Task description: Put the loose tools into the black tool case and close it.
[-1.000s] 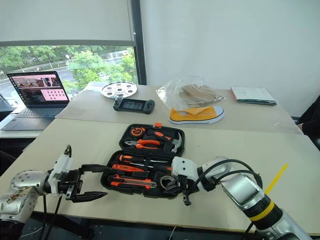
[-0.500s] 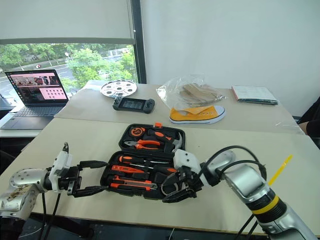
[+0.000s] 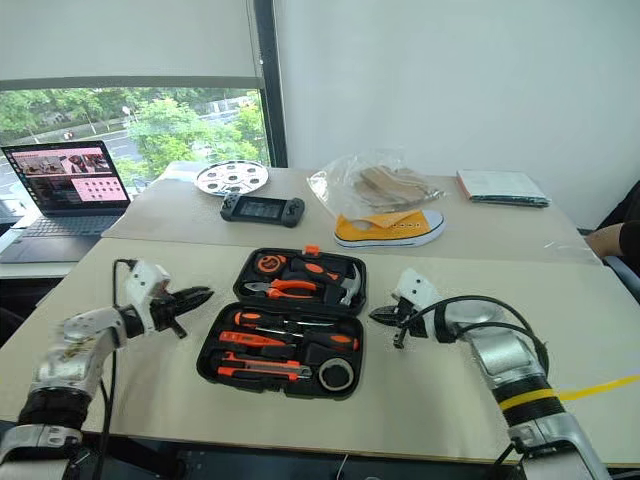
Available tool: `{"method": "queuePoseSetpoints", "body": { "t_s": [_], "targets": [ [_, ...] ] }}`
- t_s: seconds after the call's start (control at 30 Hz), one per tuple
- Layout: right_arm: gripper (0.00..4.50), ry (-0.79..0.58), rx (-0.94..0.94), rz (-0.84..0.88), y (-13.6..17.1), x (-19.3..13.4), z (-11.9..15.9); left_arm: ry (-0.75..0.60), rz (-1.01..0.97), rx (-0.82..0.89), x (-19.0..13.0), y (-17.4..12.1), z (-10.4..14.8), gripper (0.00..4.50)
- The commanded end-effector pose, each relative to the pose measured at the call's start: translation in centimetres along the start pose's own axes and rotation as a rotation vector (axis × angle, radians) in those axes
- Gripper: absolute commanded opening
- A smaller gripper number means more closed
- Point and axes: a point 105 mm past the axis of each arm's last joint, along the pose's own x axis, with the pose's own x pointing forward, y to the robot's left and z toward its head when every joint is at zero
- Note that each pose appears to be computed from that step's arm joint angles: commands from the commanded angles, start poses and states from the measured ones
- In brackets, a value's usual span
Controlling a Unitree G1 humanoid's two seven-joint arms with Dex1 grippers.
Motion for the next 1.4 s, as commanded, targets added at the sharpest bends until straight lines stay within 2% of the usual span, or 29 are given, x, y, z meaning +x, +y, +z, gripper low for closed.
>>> {"method": "queuePoseSetpoints", "body": {
  "t_s": [0.03, 0.3, 0.63, 0.8, 0.87, 0.9, 0.97, 1.07, 1.1, 1.17, 1.23, 1.27, 1.37, 1.4],
  "targets": [
    [0.00, -0.021, -0.059, -0.021, -0.5, 0.7, 0.7, 0.023, -0.050, 0.011, 1.3, -1.0, 0.1, 0.24],
    [0.00, -0.031, -0.019, 0.071, 1.6, 1.1, 1.4, 0.064, -0.198, 0.001, 3.2, -3.7, -0.6, 0.24],
    [0.00, 0.006, 0.060, 0.105, 4.9, -0.5, 1.1, 0.058, -0.269, 0.010, 2.0, -5.8, -1.1, 0.24],
    [0.00, 0.032, 0.050, 0.032, 4.3, -2.0, 0.0, 0.058, -0.224, -0.017, 0.4, -5.5, -1.3, 0.24],
    [0.00, -0.016, -0.012, 0.015, 3.6, -2.9, 0.7, 0.008, -0.154, -0.057, -0.1, -4.3, -0.4, 0.24],
    [0.00, -0.058, -0.050, 0.000, 3.3, -3.3, 1.4, -0.010, -0.123, -0.074, -0.3, -3.8, 0.0, 0.47],
    [0.62, -0.056, 0.004, 0.019, 3.2, -4.4, 1.4, -0.024, -0.134, -0.085, -1.1, -3.4, 0.6, 1.03],
    [1.43, -0.042, 0.090, 0.064, 3.5, -5.4, 1.5, 0.044, -0.126, -0.138, -1.8, -2.4, 0.9, 2.06],
    [1.91, -0.050, 0.142, 0.070, 3.4, -5.6, 1.9, 0.043, -0.148, -0.176, -2.0, -2.3, 1.4, 2.59],
    [2.58, -0.077, 0.248, 0.061, 2.9, -5.6, 2.8, 0.057, -0.179, -0.231, -2.2, -2.0, 2.6, 3.34],
    [3.25, 0.004, 0.435, -0.042, 1.0, -5.2, 2.6, 0.151, -0.135, -0.261, -1.6, -1.0, 3.0, 4.11],
    [3.61, 0.029, 0.483, -0.029, 0.9, -5.0, 2.8, 0.177, -0.122, -0.290, -1.3, -0.8, 3.2, 4.46],
    [4.47, 0.088, 0.618, -0.054, -0.2, -3.9, 3.2, 0.235, -0.073, -0.373, 0.2, -0.4, 3.7, 4.50],
    [4.47, 0.129, 0.640, -0.076, -0.6, -3.5, 3.0, 0.247, -0.055, -0.394, 0.8, -0.3, 3.9, 4.50]
  ]
}}
